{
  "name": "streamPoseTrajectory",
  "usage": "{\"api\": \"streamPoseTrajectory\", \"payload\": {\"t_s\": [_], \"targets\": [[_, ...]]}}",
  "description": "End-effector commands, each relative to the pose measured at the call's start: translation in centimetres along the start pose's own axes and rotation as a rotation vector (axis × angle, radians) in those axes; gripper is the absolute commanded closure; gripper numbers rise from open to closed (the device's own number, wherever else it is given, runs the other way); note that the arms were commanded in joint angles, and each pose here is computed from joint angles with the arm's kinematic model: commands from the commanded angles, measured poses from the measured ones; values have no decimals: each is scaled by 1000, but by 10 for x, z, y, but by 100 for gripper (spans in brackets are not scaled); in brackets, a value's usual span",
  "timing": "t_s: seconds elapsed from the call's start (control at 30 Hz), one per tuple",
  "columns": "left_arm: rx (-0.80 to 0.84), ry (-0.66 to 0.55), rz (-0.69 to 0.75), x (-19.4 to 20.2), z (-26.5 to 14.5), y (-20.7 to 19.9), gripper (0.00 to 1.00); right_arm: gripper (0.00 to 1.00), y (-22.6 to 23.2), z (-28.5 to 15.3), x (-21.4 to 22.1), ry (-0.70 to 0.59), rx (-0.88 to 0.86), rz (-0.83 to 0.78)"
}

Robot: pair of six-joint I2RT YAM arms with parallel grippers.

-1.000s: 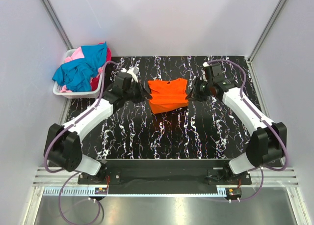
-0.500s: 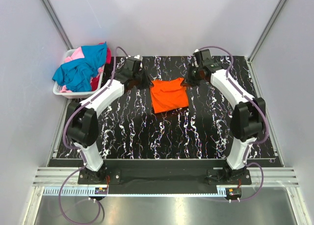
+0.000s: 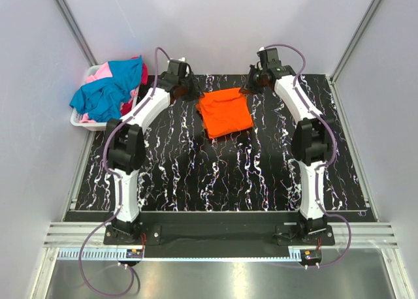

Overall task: Fold and stack the t-shirts
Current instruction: Fold the tshirt

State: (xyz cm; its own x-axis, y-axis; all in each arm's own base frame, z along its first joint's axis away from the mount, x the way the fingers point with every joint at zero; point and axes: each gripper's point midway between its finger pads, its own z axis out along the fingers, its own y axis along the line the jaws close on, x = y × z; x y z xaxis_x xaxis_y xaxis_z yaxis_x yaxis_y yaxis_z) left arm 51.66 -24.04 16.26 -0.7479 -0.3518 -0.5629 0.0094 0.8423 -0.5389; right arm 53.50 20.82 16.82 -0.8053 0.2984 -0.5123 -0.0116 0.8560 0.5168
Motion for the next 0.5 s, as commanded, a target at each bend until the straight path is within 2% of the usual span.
{"api": "streamPoseTrajectory", "payload": {"t_s": [0.0, 0.03, 0.07, 0.1, 0.13, 0.3, 0.47], "targets": [[14, 6, 11, -12, 22, 5, 58, 88, -17, 32, -7, 24, -1, 23], [-4, -2, 8, -17, 35, 14, 43, 78, -13, 35, -20, -4, -17, 16], [3, -22, 11, -26, 32, 12, 39, 69, -15, 41, -23, -11, -18, 21], [-17, -8, 3, -22, 45, 24, 36, 64, -30, 59, -17, 23, -10, 46], [-17, -37, 6, -30, 49, 26, 34, 59, -22, 56, -33, -16, -38, 41], [3, -130, -11, -51, 55, 36, 26, 55, -32, 64, -60, -77, -64, 68], [102, -94, -8, -45, 42, 10, 25, 55, -44, 62, -52, -52, -33, 52]]}}
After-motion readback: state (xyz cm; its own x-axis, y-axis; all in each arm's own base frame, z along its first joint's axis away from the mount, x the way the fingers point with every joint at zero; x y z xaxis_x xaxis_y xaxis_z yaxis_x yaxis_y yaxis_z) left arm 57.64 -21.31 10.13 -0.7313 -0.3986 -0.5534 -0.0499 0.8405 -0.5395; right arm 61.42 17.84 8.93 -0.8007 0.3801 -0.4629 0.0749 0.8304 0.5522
